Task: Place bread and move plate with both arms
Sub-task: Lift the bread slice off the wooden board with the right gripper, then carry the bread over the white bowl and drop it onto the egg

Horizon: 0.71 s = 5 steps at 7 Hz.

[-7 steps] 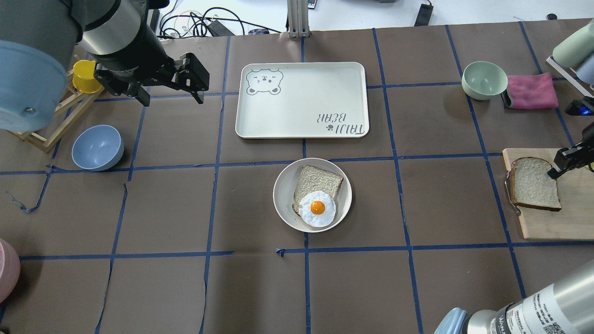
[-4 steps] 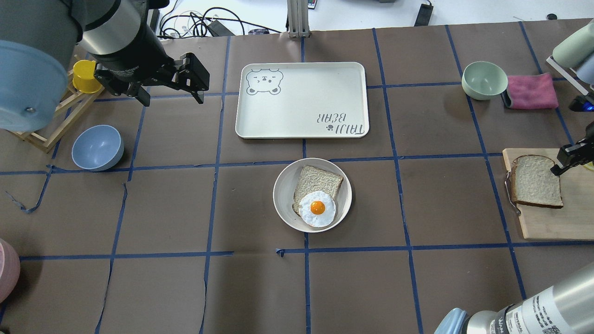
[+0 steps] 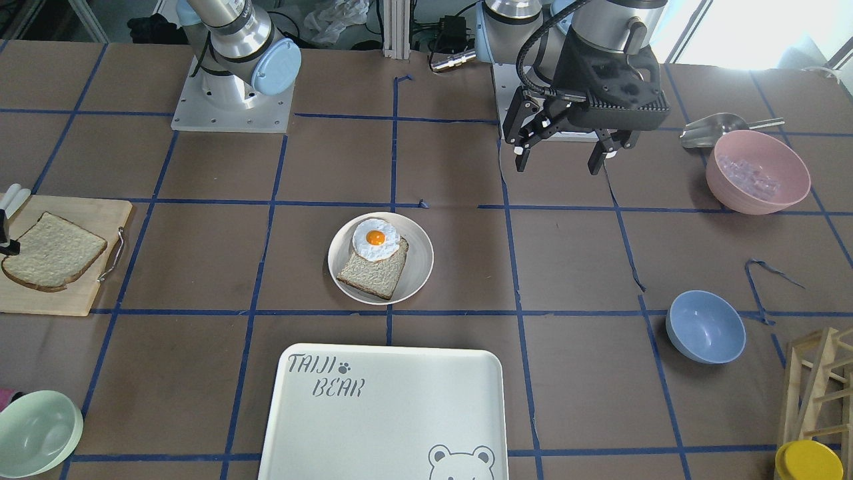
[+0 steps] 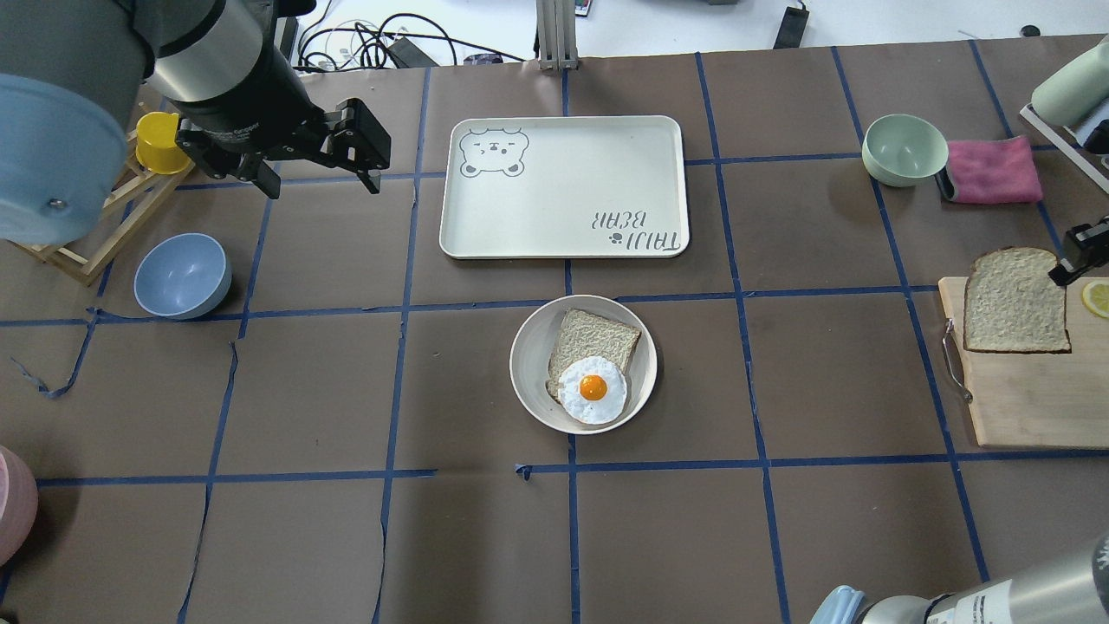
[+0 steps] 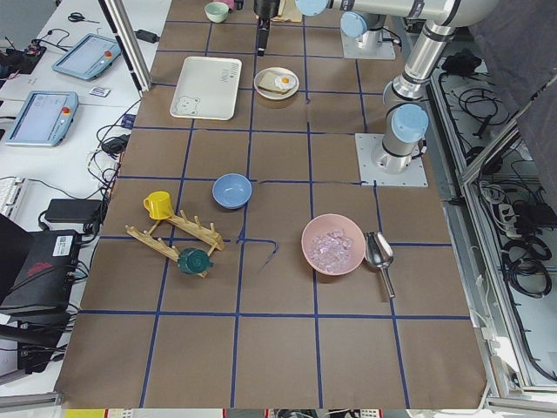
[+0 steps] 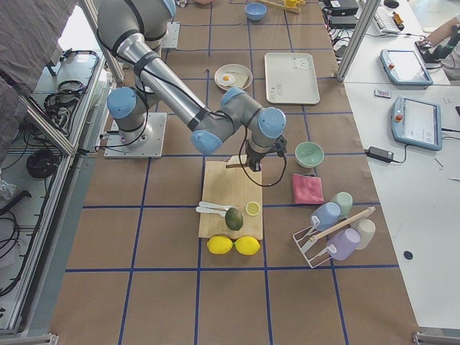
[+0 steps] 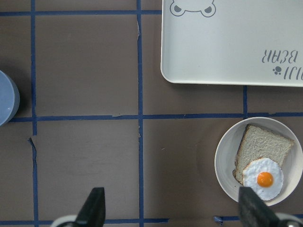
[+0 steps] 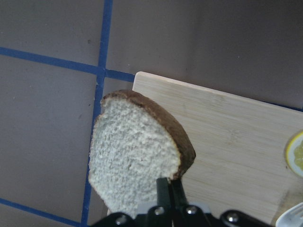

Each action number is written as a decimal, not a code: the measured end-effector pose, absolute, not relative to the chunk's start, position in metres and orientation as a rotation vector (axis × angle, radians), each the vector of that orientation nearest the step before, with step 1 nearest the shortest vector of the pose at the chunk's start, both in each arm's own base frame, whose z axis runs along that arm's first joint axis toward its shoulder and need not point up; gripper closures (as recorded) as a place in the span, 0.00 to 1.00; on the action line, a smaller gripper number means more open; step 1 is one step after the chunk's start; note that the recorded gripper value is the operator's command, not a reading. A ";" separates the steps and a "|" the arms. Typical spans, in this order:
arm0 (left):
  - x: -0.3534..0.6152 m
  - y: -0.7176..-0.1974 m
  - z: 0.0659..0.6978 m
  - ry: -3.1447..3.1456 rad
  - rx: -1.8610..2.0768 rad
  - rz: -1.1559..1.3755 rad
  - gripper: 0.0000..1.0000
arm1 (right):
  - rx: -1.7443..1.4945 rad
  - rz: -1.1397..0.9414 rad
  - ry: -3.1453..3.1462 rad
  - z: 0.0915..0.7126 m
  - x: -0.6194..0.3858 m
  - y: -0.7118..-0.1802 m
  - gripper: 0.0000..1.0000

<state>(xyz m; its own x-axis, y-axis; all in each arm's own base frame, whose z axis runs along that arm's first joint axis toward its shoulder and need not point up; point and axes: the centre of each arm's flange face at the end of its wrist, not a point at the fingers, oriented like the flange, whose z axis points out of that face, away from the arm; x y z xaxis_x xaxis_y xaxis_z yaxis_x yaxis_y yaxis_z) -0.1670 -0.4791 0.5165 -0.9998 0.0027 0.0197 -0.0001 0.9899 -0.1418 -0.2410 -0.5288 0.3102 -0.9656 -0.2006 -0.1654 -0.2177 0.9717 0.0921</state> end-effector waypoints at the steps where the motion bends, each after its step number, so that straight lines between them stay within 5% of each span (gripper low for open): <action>1: -0.167 -0.479 0.516 -3.114 -0.002 0.222 0.00 | -0.337 0.167 2.960 0.335 -0.220 -0.538 1.00; 5: -0.166 -0.479 0.517 -3.114 0.000 0.222 0.00 | -0.374 0.180 2.851 0.372 -0.049 -0.578 1.00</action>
